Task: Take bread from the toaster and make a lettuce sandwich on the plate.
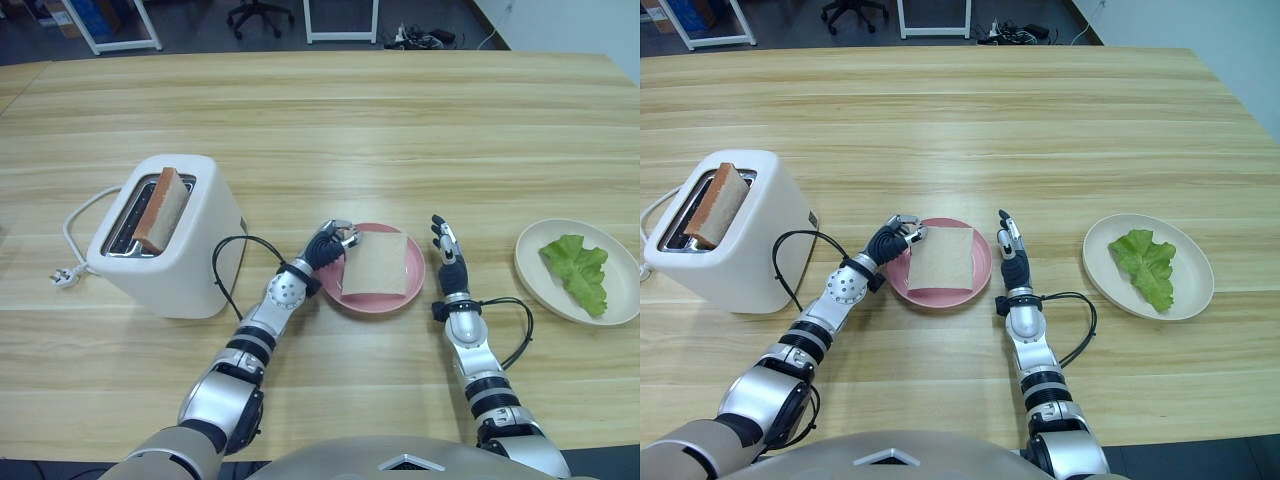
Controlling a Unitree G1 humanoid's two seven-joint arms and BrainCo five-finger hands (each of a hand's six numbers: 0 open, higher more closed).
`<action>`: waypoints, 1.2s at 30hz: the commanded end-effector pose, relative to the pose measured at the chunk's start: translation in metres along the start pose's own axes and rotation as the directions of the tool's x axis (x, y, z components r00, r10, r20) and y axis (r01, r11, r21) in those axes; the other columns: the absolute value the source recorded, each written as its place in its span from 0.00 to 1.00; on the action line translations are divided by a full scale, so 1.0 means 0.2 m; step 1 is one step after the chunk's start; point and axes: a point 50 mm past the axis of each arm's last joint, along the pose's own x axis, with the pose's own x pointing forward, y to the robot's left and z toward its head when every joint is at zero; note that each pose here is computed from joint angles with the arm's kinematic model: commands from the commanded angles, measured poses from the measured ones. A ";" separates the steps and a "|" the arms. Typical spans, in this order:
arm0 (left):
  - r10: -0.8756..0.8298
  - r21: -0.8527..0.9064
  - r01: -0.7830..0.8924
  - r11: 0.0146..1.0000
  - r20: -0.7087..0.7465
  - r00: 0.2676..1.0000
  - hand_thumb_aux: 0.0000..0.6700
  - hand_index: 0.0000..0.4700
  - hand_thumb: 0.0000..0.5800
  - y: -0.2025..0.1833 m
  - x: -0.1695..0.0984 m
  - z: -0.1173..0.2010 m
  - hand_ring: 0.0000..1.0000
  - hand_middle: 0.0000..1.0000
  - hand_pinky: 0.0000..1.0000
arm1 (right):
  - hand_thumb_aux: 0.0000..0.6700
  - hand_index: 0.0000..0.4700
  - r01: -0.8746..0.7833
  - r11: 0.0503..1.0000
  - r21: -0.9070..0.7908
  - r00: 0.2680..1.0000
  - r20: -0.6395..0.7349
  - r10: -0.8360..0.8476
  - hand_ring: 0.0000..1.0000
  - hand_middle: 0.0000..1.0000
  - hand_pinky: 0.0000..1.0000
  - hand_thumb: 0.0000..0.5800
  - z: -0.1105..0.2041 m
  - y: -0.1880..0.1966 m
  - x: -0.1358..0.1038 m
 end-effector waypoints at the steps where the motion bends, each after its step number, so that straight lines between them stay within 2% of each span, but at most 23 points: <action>1: -0.063 0.107 0.068 0.992 -0.052 0.997 1.00 1.00 1.00 -0.02 -0.05 -0.05 1.00 1.00 1.00 | 0.00 0.00 -0.004 1.000 0.000 1.000 -0.006 0.004 0.00 0.00 0.00 0.00 0.00 0.01 0.00; 2: -0.073 0.148 0.080 0.986 -0.055 0.996 0.93 0.93 1.00 -0.02 -0.06 -0.06 0.95 0.95 0.95 | 0.00 0.00 -0.004 1.000 -0.001 1.000 -0.007 0.004 0.00 0.00 0.00 0.00 0.00 0.01 0.00; 3: -0.079 0.190 0.088 0.978 -0.053 0.995 0.61 0.61 0.85 -0.03 -0.07 -0.05 0.56 0.56 0.56 | 0.00 0.00 -0.004 1.000 -0.001 1.000 -0.008 0.004 0.00 0.00 0.00 0.00 0.00 0.01 0.00; 4: -0.074 0.245 0.084 0.966 -0.050 0.996 0.02 0.02 0.04 -0.02 -0.07 -0.05 0.00 0.00 0.00 | 0.00 0.00 -0.004 1.000 -0.001 1.000 -0.009 0.004 0.00 0.00 0.00 0.00 0.00 0.00 0.00; 6: -0.027 0.399 0.031 0.916 -0.015 1.000 0.00 0.00 0.00 0.00 -0.08 -0.01 0.00 0.00 0.00 | 0.00 0.00 -0.005 1.000 -0.002 1.000 -0.009 0.005 0.00 0.00 0.00 0.00 0.00 0.00 -0.01; 8: 0.041 0.622 -0.080 0.779 0.077 0.996 0.00 0.00 0.00 0.05 -0.09 0.06 0.00 0.00 0.00 | 0.00 0.00 -0.006 1.000 -0.002 1.000 -0.009 0.006 0.00 0.00 0.00 0.00 0.00 0.00 -0.01; 11: 0.112 0.722 -0.230 0.653 0.208 0.972 0.00 0.00 0.00 0.09 -0.11 0.17 0.00 0.00 0.00 | 0.00 0.00 -0.007 1.000 -0.002 1.000 -0.007 0.007 0.00 0.00 0.00 0.00 0.00 0.01 -0.01; 15: 0.208 0.657 -0.389 0.646 0.339 0.917 0.00 0.00 0.00 0.13 -0.20 0.29 0.00 0.00 0.00 | 0.00 0.00 -0.009 1.000 -0.004 1.000 0.003 0.009 0.00 0.00 0.00 0.00 0.01 0.01 -0.01; 19: 0.305 0.596 -0.481 0.642 0.377 0.874 0.00 0.00 0.00 0.21 -0.28 0.35 0.00 0.00 0.00 | 0.00 0.00 0.010 1.000 -0.024 0.997 0.077 -0.008 0.00 0.00 0.00 0.00 0.08 -0.03 -0.01; 22: 0.368 0.422 -0.489 0.764 0.337 0.866 0.00 0.00 0.00 0.23 -0.32 0.34 0.00 0.00 0.00 | 0.00 0.00 0.100 0.990 -0.097 0.965 0.250 -0.072 0.00 0.00 0.00 0.00 0.23 -0.15 -0.01; 24: 0.405 0.224 -0.459 0.860 0.249 0.880 0.00 0.00 0.00 0.21 -0.33 0.28 0.00 0.00 0.00 | 0.00 0.00 0.248 0.946 -0.208 0.907 0.392 -0.152 0.00 0.00 0.00 0.00 0.38 -0.31 -0.04; 26: 0.421 0.090 -0.440 0.894 0.171 0.891 0.00 0.00 0.00 0.17 -0.34 0.20 0.00 0.00 0.00 | 0.00 0.00 0.411 0.848 -0.334 0.839 0.502 -0.208 0.00 0.00 0.00 0.00 0.50 -0.47 -0.08; 28: 0.417 0.006 -0.421 0.907 0.108 0.902 0.00 0.00 0.00 0.13 -0.35 0.14 0.00 0.00 0.00 | 0.00 0.00 0.536 0.707 -0.461 0.793 0.562 -0.234 0.00 0.00 0.00 0.00 0.58 -0.61 -0.12; 30: 0.410 -0.046 -0.408 0.912 0.073 0.909 0.00 0.00 0.00 0.09 -0.36 0.11 0.00 0.00 0.00 | 0.00 0.00 0.612 0.517 -0.599 0.778 0.574 -0.256 0.00 0.00 0.00 0.00 0.61 -0.76 -0.14; 33: 0.402 -0.052 -0.399 0.915 0.061 0.914 0.00 0.00 0.00 0.06 -0.37 0.09 0.00 0.00 0.00 | 0.00 0.00 0.521 0.258 -0.814 0.845 0.450 -0.289 0.00 0.00 0.00 0.00 0.49 -0.95 -0.10; 36: 0.398 -0.051 -0.396 0.917 0.060 0.915 0.00 0.00 0.00 0.04 -0.36 0.08 0.00 0.00 0.00 | 0.00 0.00 0.342 0.130 -0.931 0.904 0.289 -0.314 0.00 0.00 0.00 0.00 0.31 -1.06 -0.07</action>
